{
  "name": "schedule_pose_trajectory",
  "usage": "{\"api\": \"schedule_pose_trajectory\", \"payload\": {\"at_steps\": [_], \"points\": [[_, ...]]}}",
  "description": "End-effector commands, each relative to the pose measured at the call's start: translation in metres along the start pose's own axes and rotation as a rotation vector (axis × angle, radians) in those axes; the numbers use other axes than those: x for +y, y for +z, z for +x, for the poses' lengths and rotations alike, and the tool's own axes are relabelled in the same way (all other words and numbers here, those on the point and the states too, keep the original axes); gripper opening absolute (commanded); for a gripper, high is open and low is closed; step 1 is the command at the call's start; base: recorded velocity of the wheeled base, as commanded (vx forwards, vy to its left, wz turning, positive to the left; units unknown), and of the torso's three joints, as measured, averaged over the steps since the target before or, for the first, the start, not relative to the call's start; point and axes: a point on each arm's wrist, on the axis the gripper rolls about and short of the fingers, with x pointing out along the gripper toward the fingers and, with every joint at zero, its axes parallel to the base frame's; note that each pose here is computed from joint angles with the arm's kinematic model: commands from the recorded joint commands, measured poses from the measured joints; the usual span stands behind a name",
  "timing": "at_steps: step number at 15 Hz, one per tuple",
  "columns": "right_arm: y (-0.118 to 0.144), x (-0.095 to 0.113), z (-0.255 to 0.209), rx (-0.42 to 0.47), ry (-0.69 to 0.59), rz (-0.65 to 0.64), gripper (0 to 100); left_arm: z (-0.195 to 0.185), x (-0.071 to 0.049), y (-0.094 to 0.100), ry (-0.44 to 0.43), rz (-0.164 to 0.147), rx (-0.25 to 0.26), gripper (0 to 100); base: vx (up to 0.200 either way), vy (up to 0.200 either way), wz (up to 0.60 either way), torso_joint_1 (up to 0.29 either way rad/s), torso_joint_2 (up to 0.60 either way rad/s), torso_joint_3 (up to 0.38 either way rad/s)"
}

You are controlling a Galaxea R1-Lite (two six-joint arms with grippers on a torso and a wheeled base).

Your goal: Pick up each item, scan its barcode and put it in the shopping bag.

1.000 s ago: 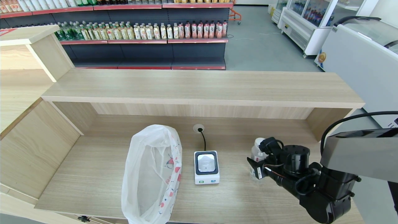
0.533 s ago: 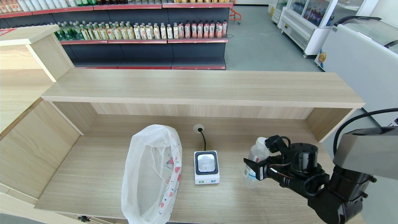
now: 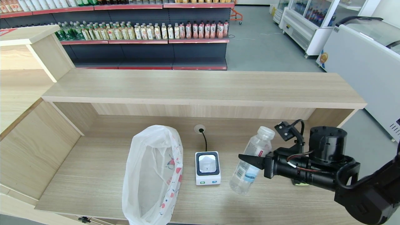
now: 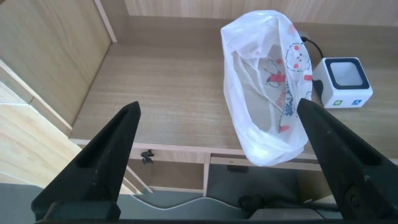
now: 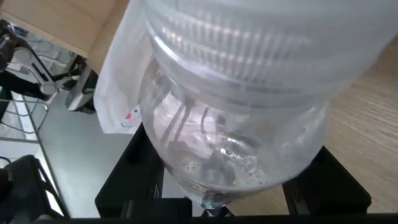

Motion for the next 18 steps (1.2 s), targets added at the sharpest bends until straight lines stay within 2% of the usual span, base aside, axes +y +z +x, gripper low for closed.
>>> {"api": "schedule_pose_trajectory", "payload": {"at_steps": [1, 3, 7, 8, 9, 10, 11, 14, 18], "points": [[0.009, 0.016, -0.004, -0.027, 0.051, -0.01, 0, 0.0, 0.0, 0.0, 0.0, 0.001, 0.0, 100, 0.0, 0.0, 0.0, 0.0, 0.0, 0.0], [0.001, 0.032, 0.004, 0.015, 0.108, 0.02, 0, 0.0, 0.0, 0.0, -0.001, 0.001, 0.0, 100, 0.0, 0.0, 0.0, 0.0, 0.0, 0.0], [0.002, 0.039, 0.003, 0.018, 0.121, 0.107, 0, 0.0, 0.0, 0.0, 0.0, 0.001, 0.0, 100, 0.0, 0.0, 0.0, 0.0, 0.0, 0.0], [0.001, 0.04, 0.0, 0.02, 0.121, 0.111, 0, 0.0, 0.0, 0.0, 0.0, 0.001, 0.0, 100, 0.0, 0.0, 0.0, 0.0, 0.0, 0.0], [-0.014, 0.038, -0.006, 0.081, 0.092, 0.093, 0, 0.0, 0.0, 0.0, 0.0, -0.001, 0.0, 100, 0.0, 0.0, 0.0, 0.0, 0.0, 0.0], [-0.016, 0.037, -0.009, 0.101, 0.065, 0.044, 0, 0.0, 0.0, 0.0, 0.0, 0.001, 0.0, 100, 0.0, 0.0, 0.0, 0.0, 0.0, 0.0], [-0.014, 0.036, -0.009, 0.099, 0.061, 0.038, 0, 0.0, 0.0, 0.0, 0.0, 0.001, 0.0, 100, 0.0, 0.0, 0.0, 0.0, 0.0, 0.0], [0.018, 0.045, -0.008, 0.004, 0.133, 0.118, 0, 0.0, 0.0, 0.0, 0.0, -0.001, 0.0, 100, 0.0, 0.0, 0.0, 0.0, 0.0, 0.0], [0.019, 0.059, -0.002, 0.008, 0.19, 0.147, 0, 0.0, 0.0, 0.0, 0.0, 0.001, 0.0, 100, 0.0, 0.0, 0.0, 0.0, 0.0, 0.0]]}}
